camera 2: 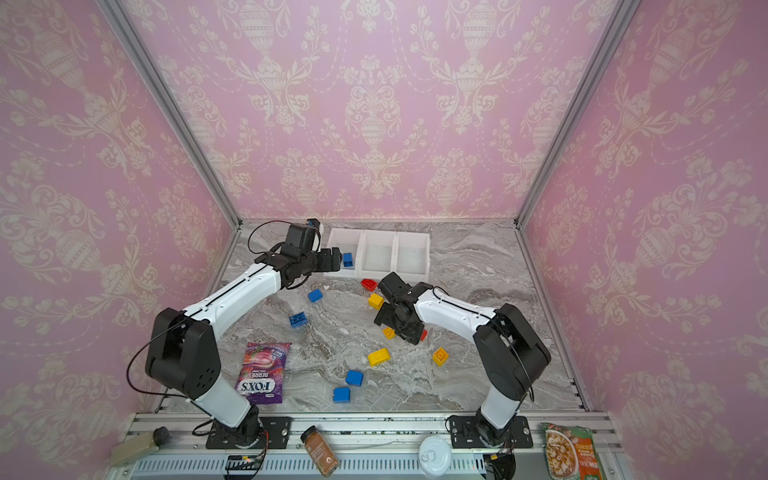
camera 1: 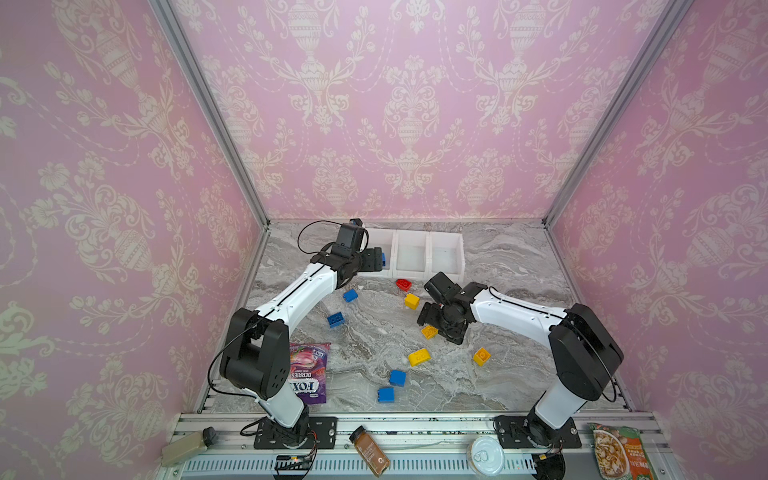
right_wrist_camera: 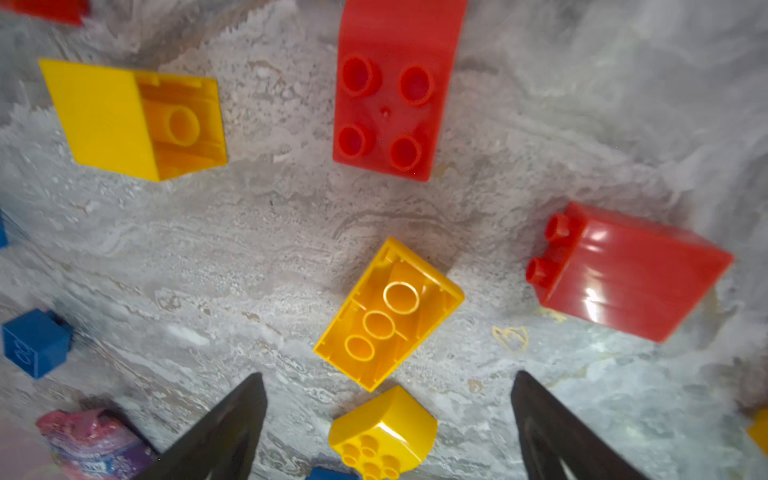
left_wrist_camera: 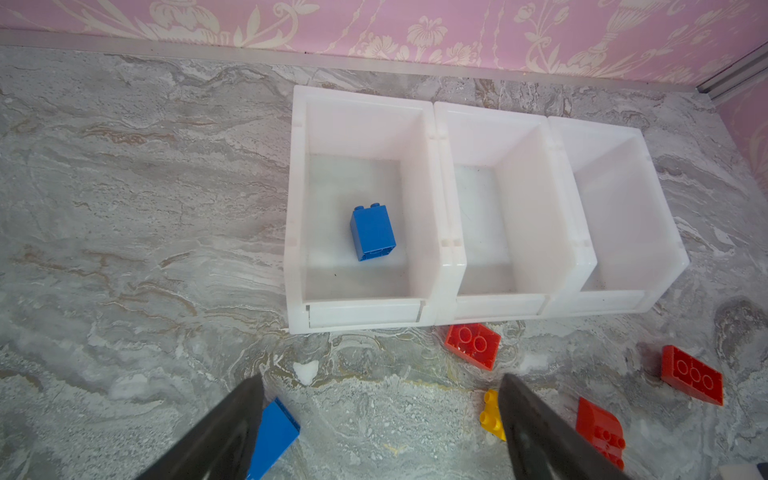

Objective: Sort the legos into containers by color
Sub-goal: 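Grasp a yellow brick with the right gripper while the left gripper withdraws, then carry the yellow brick with the right gripper over the middle compartment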

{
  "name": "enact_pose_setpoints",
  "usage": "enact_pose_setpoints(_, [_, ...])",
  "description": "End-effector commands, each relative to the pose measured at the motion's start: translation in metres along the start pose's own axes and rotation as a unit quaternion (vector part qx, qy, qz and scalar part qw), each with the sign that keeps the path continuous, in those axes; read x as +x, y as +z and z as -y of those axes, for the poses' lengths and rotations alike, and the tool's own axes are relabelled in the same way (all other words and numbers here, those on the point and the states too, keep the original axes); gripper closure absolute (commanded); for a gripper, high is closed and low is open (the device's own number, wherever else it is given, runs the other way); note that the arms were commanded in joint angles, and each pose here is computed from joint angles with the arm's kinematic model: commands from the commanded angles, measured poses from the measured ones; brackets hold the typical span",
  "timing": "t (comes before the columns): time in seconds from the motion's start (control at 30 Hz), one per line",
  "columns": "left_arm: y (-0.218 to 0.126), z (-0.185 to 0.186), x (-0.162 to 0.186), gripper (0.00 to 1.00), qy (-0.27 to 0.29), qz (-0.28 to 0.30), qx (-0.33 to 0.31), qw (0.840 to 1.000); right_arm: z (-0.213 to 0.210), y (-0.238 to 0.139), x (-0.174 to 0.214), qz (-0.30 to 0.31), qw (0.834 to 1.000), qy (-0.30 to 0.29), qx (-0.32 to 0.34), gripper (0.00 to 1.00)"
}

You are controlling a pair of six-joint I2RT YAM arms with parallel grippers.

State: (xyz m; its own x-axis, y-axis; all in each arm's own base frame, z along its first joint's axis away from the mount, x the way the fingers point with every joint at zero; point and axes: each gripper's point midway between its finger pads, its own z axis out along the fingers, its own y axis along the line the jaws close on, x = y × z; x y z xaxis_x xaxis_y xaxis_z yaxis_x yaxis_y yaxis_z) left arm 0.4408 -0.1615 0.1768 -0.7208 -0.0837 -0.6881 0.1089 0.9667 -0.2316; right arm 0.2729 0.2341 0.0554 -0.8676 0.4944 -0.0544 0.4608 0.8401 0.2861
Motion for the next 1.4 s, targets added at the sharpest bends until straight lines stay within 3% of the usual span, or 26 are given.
enact_pose_setpoints(0.0, [-0.015,-0.001,-0.008,0.09,-0.008,0.018,0.006,1.000,-0.003,-0.004,-0.012,0.047,0.995,0.087,0.001,0.07])
enact_pose_setpoints(0.23, [-0.022,-0.008,-0.008,0.08,-0.010,0.022,0.004,1.000,0.004,0.023,-0.002,0.029,0.989,0.145,0.019,0.17])
enact_pose_setpoints(0.63, [-0.035,-0.017,-0.001,0.06,-0.020,0.029,-0.002,0.999,0.004,0.033,-0.015,0.052,0.989,0.130,0.047,0.26])
enact_pose_setpoints(0.77, [-0.038,-0.021,0.009,0.05,-0.032,0.025,0.001,0.999,0.008,0.034,-0.013,0.047,0.990,0.116,0.061,0.33])
enact_pose_setpoints(0.87, [-0.038,-0.024,0.020,0.05,-0.040,0.020,0.001,0.999,0.005,0.036,-0.012,0.040,0.992,0.105,0.054,0.43])
enact_pose_setpoints(1.0, [-0.040,-0.028,0.028,0.04,-0.044,0.017,-0.003,0.999,0.010,0.037,-0.010,0.034,0.993,0.092,0.066,0.45])
enact_pose_setpoints(1.23, [-0.043,-0.033,0.033,0.04,-0.045,0.017,-0.010,0.999,0.001,0.029,-0.015,0.038,0.994,0.083,0.061,0.69])
enact_pose_setpoints(1.37, [-0.041,-0.035,0.037,0.03,-0.051,0.016,-0.009,0.999,0.000,0.026,-0.018,0.041,0.994,0.078,0.057,0.70])
